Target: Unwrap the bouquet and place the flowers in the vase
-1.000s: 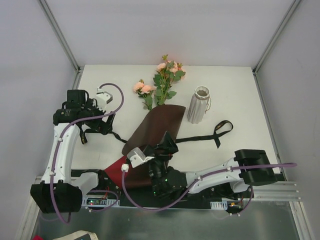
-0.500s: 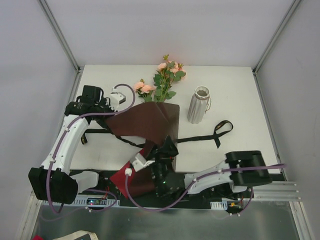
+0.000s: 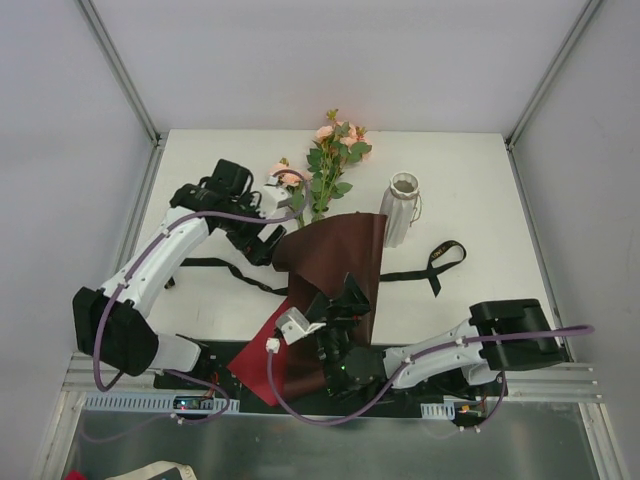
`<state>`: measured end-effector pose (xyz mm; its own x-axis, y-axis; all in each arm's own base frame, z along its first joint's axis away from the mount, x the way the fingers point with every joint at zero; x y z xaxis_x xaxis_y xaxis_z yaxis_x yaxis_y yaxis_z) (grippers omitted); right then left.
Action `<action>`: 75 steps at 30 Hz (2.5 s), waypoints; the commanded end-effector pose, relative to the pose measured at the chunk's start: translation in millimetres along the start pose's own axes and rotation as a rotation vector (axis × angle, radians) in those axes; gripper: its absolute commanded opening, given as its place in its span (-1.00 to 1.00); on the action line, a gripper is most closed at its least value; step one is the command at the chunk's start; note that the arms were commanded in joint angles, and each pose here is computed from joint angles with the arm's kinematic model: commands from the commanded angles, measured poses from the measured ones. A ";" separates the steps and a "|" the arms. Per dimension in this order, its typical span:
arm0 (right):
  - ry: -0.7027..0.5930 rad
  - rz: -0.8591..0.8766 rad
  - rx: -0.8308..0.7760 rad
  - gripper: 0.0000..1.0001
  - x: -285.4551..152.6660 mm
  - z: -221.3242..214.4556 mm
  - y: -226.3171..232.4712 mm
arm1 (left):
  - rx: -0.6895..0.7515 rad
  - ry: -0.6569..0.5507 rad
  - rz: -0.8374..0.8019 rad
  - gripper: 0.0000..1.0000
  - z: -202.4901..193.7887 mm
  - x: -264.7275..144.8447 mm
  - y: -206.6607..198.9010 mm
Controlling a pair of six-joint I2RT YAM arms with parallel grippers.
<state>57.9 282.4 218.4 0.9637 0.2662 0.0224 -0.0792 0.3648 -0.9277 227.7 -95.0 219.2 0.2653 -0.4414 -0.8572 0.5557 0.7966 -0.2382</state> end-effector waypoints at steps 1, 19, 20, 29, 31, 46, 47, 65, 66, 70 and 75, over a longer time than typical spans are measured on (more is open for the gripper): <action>0.179 -0.022 0.436 0.93 -5.9 11.2 -48.8 | 0.067 -0.018 -0.046 0.98 34.9 3.1 -33.5; -0.006 -0.203 0.602 0.93 42.4 76.2 -180.9 | 0.189 0.098 -0.299 0.98 55.0 43.8 -102.5; 0.041 -0.248 0.613 0.92 58.4 65.7 -189.0 | 0.188 0.096 -0.323 0.98 55.5 39.0 -106.4; 0.303 -0.313 0.552 0.93 132.1 24.6 -160.3 | 0.075 0.085 -0.113 0.98 0.0 6.7 -32.8; 0.256 -0.265 0.656 0.93 139.9 21.0 -160.9 | 0.092 0.118 -0.092 0.98 -22.5 13.9 -29.7; 0.569 0.484 1.001 0.98 243.5 -50.0 -111.6 | 0.336 0.155 0.091 0.98 -108.4 58.9 -31.7; 0.561 0.510 1.035 0.97 245.6 -51.3 -112.1 | 0.368 0.147 0.092 0.98 -112.6 66.7 -34.6; 0.235 0.725 1.077 0.99 187.9 -96.4 -175.9 | 0.421 0.300 0.249 0.99 -137.0 120.8 -16.8; 0.233 0.714 1.085 0.99 185.3 -98.2 -175.6 | 0.421 0.307 0.254 0.98 -136.2 121.9 -16.4; 0.210 0.666 1.102 0.99 172.1 -104.8 -172.6 | 0.433 0.296 0.372 0.98 -122.1 122.0 -7.2; 0.166 0.635 1.103 0.98 157.3 -104.3 -180.1 | 0.322 0.291 0.502 0.98 -102.6 119.0 20.9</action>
<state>252.9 167.2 335.0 0.6480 0.5667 -0.5089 -0.6293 0.7747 0.0615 179.9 -130.5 85.6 0.3473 -0.1298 -0.9287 0.7294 0.6599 0.1805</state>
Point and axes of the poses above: each gripper's point midway between its finger pads, its own x axis out along the fingers, its own y axis along the line the jaws close on, z = x × y, the point moved 7 cm from there along -x, back along the fingers, and after that the axes turned 14 degrees about -x, right-handed, at the moved point
